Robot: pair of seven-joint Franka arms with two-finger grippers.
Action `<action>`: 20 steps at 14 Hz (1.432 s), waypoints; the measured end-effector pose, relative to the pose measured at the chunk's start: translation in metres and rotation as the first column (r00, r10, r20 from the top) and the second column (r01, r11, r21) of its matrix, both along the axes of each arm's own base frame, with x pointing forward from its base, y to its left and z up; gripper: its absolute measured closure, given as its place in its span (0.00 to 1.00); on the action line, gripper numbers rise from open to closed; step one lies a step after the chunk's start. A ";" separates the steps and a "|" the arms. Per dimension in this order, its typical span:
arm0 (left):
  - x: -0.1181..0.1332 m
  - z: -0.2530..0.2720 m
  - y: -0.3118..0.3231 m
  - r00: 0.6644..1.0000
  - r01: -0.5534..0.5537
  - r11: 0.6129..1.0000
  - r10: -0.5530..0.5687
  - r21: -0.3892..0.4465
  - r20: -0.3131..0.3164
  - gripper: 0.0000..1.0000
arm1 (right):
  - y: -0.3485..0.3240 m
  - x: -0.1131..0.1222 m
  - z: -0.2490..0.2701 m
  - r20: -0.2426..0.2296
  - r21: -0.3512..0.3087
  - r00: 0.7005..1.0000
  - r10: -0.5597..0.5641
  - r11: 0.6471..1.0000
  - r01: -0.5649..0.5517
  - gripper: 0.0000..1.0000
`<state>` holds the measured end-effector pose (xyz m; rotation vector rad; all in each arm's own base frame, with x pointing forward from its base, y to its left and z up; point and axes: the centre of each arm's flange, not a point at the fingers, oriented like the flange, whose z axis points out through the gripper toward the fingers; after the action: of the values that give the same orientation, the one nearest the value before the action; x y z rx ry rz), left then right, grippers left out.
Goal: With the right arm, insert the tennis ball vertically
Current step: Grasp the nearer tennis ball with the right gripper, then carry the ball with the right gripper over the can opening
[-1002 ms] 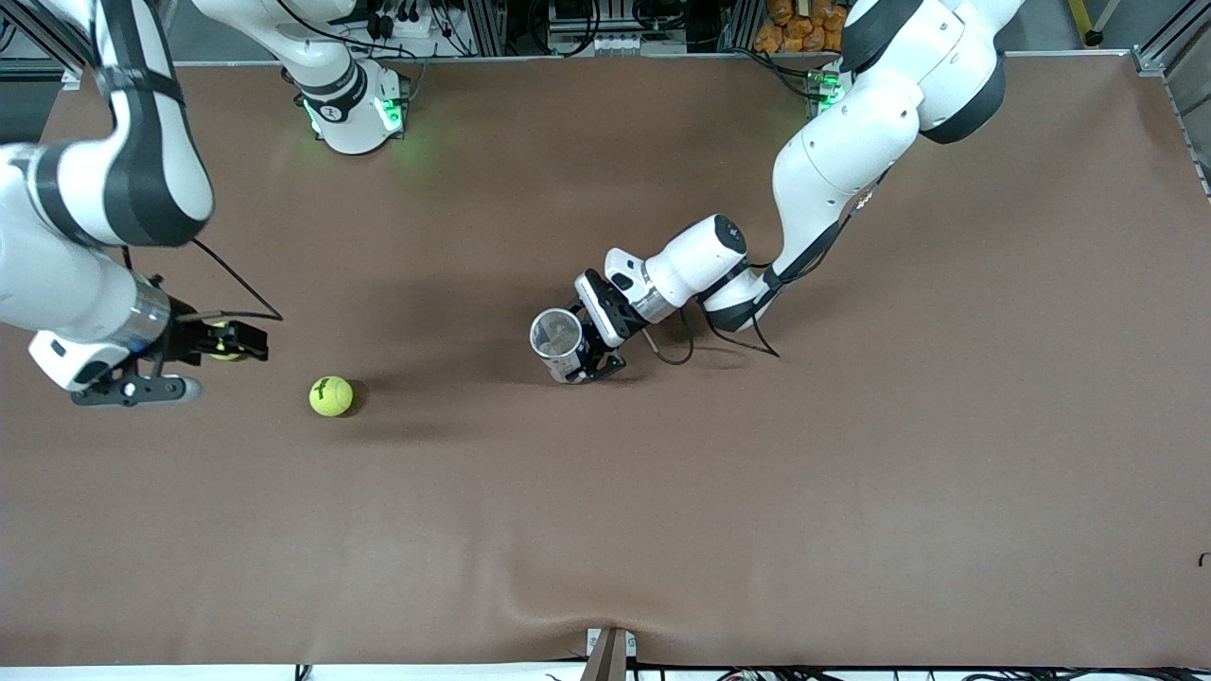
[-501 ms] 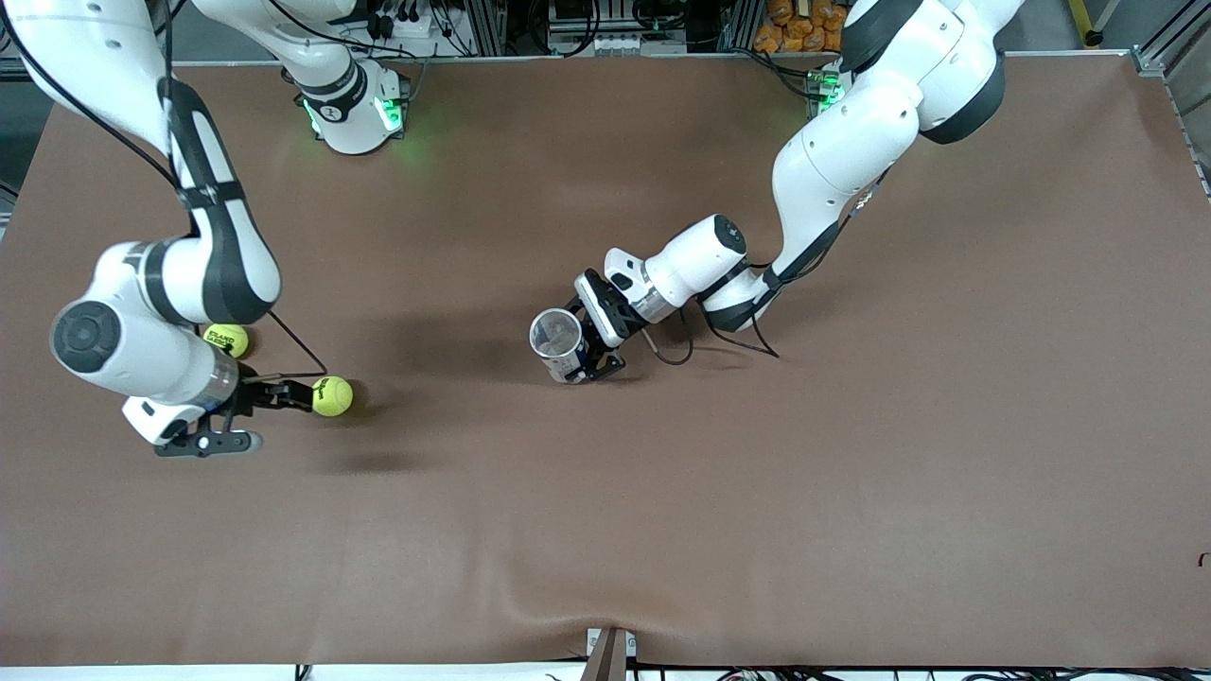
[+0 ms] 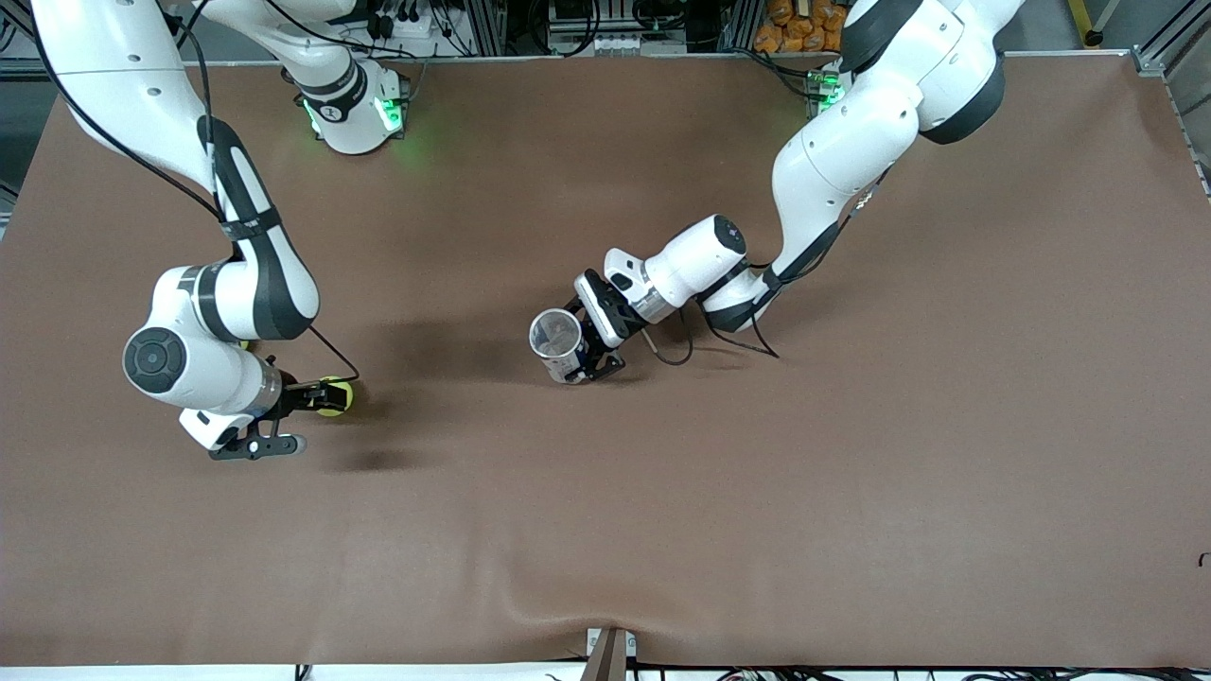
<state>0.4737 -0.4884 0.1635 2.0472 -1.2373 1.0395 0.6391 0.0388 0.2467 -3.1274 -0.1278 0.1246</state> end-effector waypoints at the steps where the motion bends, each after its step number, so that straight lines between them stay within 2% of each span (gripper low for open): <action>1: 0.000 0.000 0.000 1.000 0.001 1.000 -0.001 0.000 0.000 0.29 | -0.001 -0.002 -0.003 -0.002 -0.001 1.000 -0.001 1.000 0.001 0.00; 6: -0.004 0.000 -0.004 1.000 0.007 1.000 -0.007 0.000 0.000 0.29 | -0.002 -0.010 -0.017 -0.014 -0.002 1.000 -0.002 1.000 0.002 0.00; 12: -0.002 0.001 -0.004 1.000 0.006 1.000 -0.006 -0.002 0.002 0.28 | -0.004 -0.029 -0.049 0.018 -0.001 1.000 -0.004 1.000 0.004 0.00; 16: -0.002 0.001 -0.004 1.000 0.005 1.000 -0.005 -0.003 0.002 0.28 | -0.002 -0.028 -0.047 0.022 0.000 1.000 -0.001 1.000 0.001 0.33; 18: -0.001 0.001 -0.003 1.000 0.004 1.000 -0.004 -0.003 0.003 0.28 | -0.001 -0.025 -0.043 0.023 0.000 1.000 -0.001 1.000 0.001 0.33; 20: -0.001 0.001 -0.003 1.000 0.003 1.000 -0.003 -0.003 0.003 0.28 | -0.001 -0.018 -0.031 -0.012 -0.001 1.000 -0.001 1.000 0.001 0.33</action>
<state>0.4729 -0.4918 0.1644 2.0413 -1.2390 1.0429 0.6207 0.0379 0.2160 -3.1270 -0.1265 0.1433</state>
